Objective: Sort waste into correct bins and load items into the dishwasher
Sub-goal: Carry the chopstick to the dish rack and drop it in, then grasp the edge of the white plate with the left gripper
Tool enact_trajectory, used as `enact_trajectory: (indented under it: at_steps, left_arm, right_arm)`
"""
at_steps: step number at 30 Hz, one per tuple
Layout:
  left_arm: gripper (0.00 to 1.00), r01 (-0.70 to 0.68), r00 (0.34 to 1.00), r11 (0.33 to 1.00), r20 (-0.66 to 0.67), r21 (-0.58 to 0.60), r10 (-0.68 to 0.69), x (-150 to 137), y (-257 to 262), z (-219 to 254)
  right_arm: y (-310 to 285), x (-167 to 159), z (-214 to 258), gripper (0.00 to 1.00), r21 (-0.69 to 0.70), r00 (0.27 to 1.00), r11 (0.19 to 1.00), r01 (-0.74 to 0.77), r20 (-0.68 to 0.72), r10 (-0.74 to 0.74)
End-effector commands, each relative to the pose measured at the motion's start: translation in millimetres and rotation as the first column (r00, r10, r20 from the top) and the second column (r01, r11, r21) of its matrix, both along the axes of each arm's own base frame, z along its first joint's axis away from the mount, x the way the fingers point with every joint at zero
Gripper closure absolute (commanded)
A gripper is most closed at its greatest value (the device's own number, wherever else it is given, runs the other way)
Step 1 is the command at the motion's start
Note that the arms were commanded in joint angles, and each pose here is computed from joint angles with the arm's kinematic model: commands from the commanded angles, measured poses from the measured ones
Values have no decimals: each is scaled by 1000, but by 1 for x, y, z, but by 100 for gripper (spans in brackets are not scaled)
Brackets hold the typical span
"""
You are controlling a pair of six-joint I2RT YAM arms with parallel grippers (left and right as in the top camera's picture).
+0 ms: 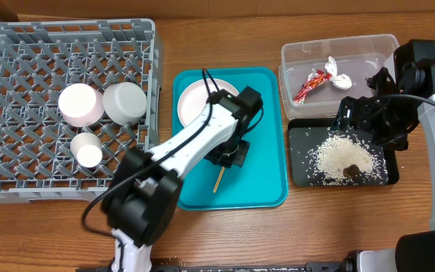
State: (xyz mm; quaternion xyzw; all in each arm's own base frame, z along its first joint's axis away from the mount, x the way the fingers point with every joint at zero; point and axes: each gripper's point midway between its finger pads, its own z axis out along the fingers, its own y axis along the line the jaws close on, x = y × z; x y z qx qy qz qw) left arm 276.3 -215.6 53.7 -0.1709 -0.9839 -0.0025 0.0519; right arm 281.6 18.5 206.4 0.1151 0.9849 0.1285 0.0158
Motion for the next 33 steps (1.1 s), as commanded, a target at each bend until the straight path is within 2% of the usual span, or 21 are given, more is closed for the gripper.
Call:
enact_trajectory:
  at_steps: [1,6,13,19,23,29,31,33]
  left_arm:
    - [96,57,993,997,108,-58,-50,4,1,42]
    - [96,-6,970,996,243,-88,28,15,26,92]
    - [96,-280,879,954,371,-111,301,46,110,133]
    - [96,-469,798,880,390,-79,460,68,187,128]
    - [96,-508,788,859,372,-59,491,78,212,113]
    - [95,-505,810,863,339,-12,479,90,223,86]
    - [85,-507,814,862,326,-5,480,90,223,80]
    - [59,-506,815,862,323,-7,481,90,223,80]
  right_arm:
    - [2,0,4,0,6,1000,1000,-3,16,3]
    - [2,0,4,0,6,1000,1000,-3,16,3]
    - [2,0,4,0,6,1000,1000,-3,17,3]
    - [2,0,4,0,6,1000,1000,-3,17,3]
    - [2,0,4,0,7,1000,1000,-3,17,3]
    - [2,0,4,0,7,1000,1000,-3,16,3]
    - [2,0,4,0,7,1000,1000,-3,16,3]
    - [2,0,4,0,7,1000,1000,-3,16,3]
